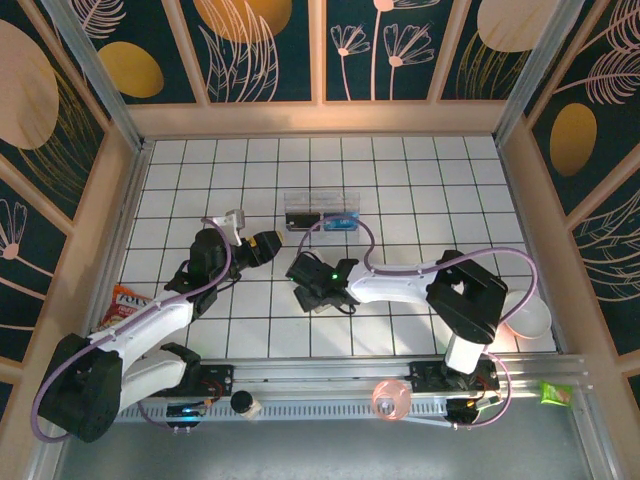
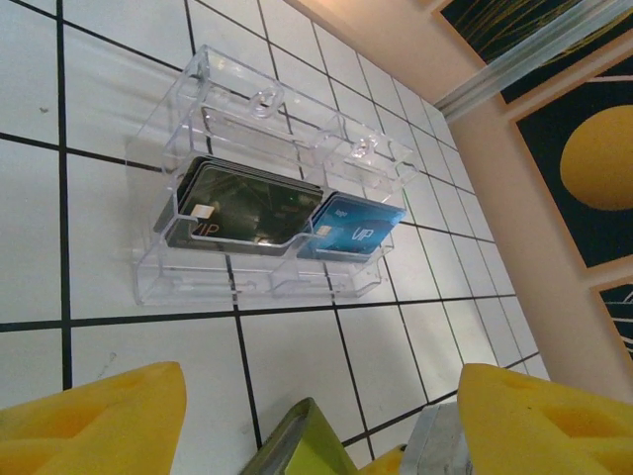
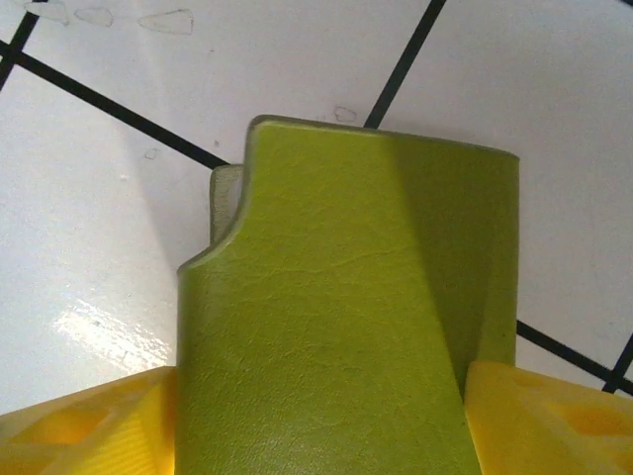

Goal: Take the credit cards out of the card holder

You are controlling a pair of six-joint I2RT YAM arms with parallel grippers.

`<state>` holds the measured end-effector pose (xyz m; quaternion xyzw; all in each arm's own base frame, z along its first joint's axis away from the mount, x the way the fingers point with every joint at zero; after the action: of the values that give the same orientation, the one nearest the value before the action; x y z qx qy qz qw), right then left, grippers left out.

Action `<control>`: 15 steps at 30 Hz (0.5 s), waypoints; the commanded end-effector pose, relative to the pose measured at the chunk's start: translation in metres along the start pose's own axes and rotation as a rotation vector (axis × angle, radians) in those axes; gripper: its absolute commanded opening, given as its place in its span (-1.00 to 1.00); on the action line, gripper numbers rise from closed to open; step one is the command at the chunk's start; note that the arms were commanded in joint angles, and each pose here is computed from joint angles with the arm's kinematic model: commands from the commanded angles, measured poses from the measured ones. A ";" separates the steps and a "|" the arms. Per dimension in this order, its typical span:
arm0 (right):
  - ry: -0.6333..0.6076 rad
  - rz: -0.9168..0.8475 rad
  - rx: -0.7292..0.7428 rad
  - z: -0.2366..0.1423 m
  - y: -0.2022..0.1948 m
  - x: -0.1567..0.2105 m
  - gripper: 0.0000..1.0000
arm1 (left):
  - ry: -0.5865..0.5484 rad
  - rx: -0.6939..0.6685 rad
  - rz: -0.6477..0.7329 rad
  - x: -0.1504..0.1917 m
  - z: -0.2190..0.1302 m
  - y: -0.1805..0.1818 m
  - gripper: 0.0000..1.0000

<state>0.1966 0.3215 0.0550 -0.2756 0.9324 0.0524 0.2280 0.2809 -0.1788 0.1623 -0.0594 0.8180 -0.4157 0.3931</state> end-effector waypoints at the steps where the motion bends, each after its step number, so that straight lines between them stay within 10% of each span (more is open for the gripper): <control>1: -0.048 0.026 0.026 -0.007 -0.008 -0.007 0.25 | 0.029 0.026 0.025 0.004 -0.003 -0.004 0.34; 15: -0.186 0.226 -0.255 -0.039 -0.022 -0.016 -0.94 | 0.151 0.084 0.011 0.036 0.016 -0.015 0.15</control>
<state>0.2041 0.2981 0.0844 -0.2093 0.9287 0.1534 0.2649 0.2634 -0.2055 0.1409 -0.0146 0.8375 -0.4283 0.3391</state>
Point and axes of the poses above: each hand's point on the last joint's axis, 136 mm out from that joint toward the fingers, its own z axis out along the fingers, its own y axis along the line the jaws close on, x = y × z, the point moved 2 cm from there along -z, back along the fingers, and after that the axes turned 1 degree about -z, right-handed, at the moved point
